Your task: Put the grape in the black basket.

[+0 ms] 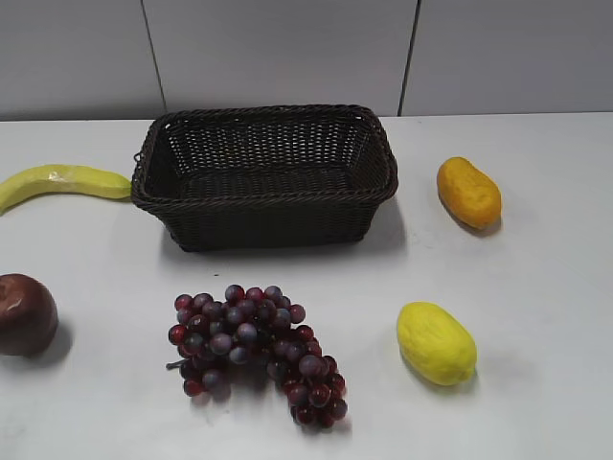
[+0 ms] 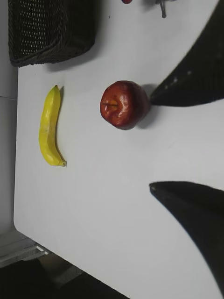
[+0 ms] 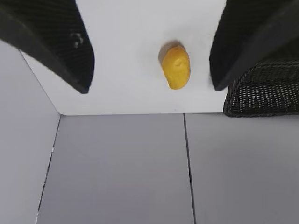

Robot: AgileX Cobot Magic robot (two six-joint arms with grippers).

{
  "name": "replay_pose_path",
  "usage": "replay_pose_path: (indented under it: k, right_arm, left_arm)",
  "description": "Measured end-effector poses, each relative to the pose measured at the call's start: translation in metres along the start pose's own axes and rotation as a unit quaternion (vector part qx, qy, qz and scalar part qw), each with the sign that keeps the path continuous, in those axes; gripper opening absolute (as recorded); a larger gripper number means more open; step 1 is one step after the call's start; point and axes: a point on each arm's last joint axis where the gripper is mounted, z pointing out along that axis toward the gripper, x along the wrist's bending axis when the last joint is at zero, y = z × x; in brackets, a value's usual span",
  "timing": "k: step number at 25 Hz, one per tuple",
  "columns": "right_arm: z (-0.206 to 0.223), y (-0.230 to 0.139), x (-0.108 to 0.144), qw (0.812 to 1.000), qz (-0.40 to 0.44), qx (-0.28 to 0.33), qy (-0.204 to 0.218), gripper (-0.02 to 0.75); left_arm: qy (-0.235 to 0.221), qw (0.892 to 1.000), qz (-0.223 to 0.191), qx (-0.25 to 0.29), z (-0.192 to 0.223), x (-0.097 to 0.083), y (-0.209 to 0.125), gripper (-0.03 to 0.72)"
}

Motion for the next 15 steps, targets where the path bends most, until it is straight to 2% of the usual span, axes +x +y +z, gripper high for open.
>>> replay_pose_path:
  k: [9,12,15]
  right_arm:
    - [0.076,-0.002,-0.005,0.999,0.005,0.032,-0.015,0.585]
    - [0.103,-0.012,-0.007,0.997,0.005,0.076,-0.020,0.585]
    - [0.139,-0.019,-0.009,0.988,0.007,0.153,-0.025,0.585]
  left_arm:
    - [0.000,1.000,0.000,0.000,0.000,0.000,0.000,0.489]
    - [0.000,1.000,0.000,0.000,0.000,0.000,0.000,0.489]
    - [0.000,1.000,0.000,0.000,0.000,0.000,0.000,0.489]
